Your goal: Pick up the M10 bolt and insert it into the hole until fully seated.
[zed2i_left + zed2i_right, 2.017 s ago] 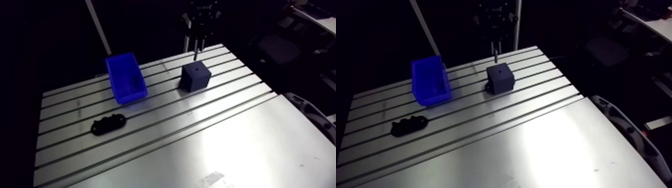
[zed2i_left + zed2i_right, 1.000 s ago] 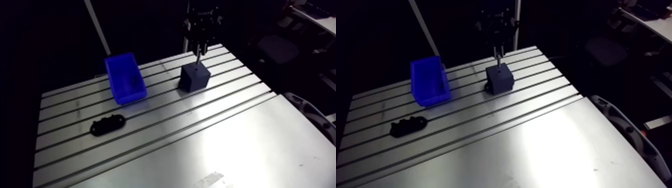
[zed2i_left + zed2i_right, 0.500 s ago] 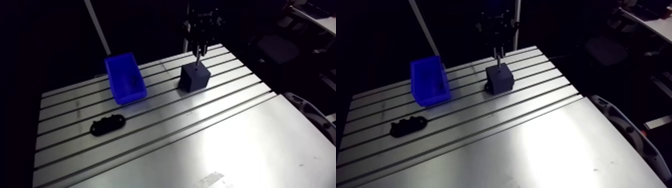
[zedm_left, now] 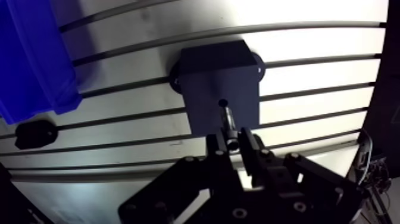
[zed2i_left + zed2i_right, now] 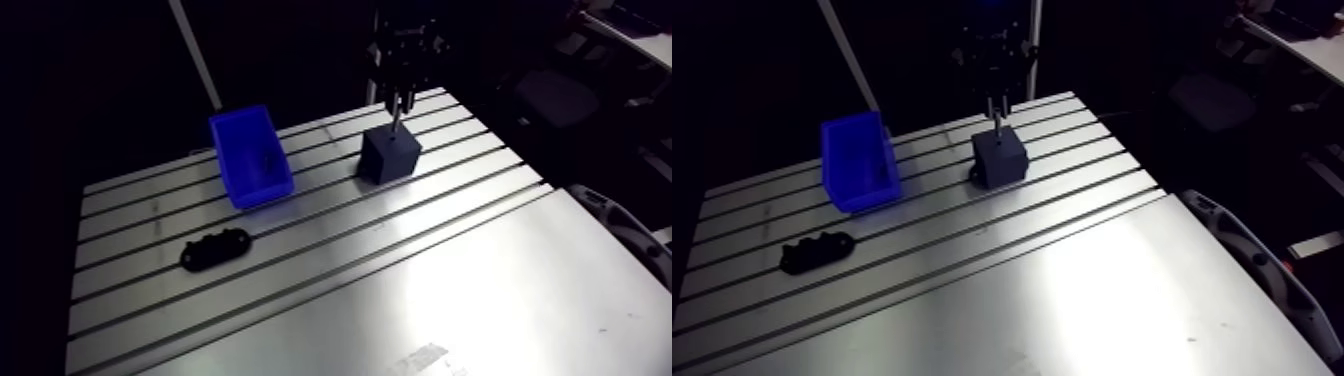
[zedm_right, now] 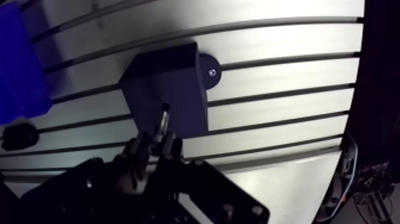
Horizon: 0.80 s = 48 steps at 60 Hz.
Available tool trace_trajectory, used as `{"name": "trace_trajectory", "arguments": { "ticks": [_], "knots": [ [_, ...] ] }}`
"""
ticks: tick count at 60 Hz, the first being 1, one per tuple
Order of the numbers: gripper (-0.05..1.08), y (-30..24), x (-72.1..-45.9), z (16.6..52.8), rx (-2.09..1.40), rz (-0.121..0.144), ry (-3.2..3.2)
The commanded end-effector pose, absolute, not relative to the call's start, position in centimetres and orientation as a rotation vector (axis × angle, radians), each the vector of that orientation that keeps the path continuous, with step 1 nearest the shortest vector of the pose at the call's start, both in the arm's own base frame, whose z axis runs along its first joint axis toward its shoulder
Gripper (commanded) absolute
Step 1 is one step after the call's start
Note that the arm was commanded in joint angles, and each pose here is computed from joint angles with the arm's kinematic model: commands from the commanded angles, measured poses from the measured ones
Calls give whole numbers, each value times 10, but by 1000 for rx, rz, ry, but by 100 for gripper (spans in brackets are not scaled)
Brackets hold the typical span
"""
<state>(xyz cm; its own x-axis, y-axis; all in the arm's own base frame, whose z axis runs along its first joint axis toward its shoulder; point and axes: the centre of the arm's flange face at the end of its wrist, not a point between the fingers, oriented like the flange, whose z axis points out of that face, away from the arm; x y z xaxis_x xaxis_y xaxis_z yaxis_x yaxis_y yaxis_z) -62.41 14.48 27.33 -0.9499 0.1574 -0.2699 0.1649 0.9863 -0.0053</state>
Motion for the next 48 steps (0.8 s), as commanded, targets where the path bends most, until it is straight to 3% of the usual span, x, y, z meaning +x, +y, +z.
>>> {"name": "trace_trajectory", "arguments": {
  "ticks": [1, 48],
  "knots": [
    [108, 145, -623, 272, 237, -44, 2857],
    [108, 144, -621, 266, 237, -46, 2857]
  ]
}}
